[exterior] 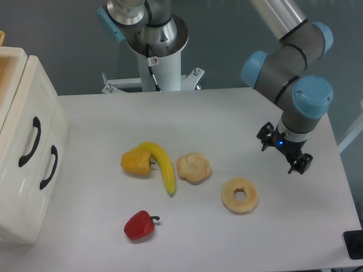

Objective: Slide the top white drawer open
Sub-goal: 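Move the gripper across the table toward the cream drawer cabinet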

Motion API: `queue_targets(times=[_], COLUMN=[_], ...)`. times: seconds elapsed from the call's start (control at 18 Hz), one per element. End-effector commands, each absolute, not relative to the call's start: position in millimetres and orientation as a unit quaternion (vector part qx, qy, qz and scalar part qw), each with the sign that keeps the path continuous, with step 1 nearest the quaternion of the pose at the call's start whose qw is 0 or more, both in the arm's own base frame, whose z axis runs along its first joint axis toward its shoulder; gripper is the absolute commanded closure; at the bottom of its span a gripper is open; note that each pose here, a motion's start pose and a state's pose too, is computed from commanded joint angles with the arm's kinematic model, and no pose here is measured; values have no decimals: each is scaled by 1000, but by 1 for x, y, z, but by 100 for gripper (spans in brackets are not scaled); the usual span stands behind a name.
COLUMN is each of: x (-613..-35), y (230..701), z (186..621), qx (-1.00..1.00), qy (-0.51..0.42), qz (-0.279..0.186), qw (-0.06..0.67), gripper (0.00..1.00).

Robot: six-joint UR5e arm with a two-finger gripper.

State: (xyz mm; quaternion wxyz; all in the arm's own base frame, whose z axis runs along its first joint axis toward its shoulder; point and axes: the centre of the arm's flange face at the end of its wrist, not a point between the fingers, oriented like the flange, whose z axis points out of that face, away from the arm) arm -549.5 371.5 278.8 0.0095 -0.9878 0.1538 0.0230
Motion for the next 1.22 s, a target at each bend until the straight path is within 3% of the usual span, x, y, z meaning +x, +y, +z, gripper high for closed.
queue_targets(times=[0.17, 0.44, 0.78, 1.22], x=[-524, -484, -438, -349], y=[406, 440, 461, 502], z=[274, 304, 322, 350], qx=[-995, -998, -999, -998], qy=[97, 57, -3, -46], qz=[17, 34, 27, -5], qw=[10, 19, 33, 37], gripper=[0, 0, 0, 0])
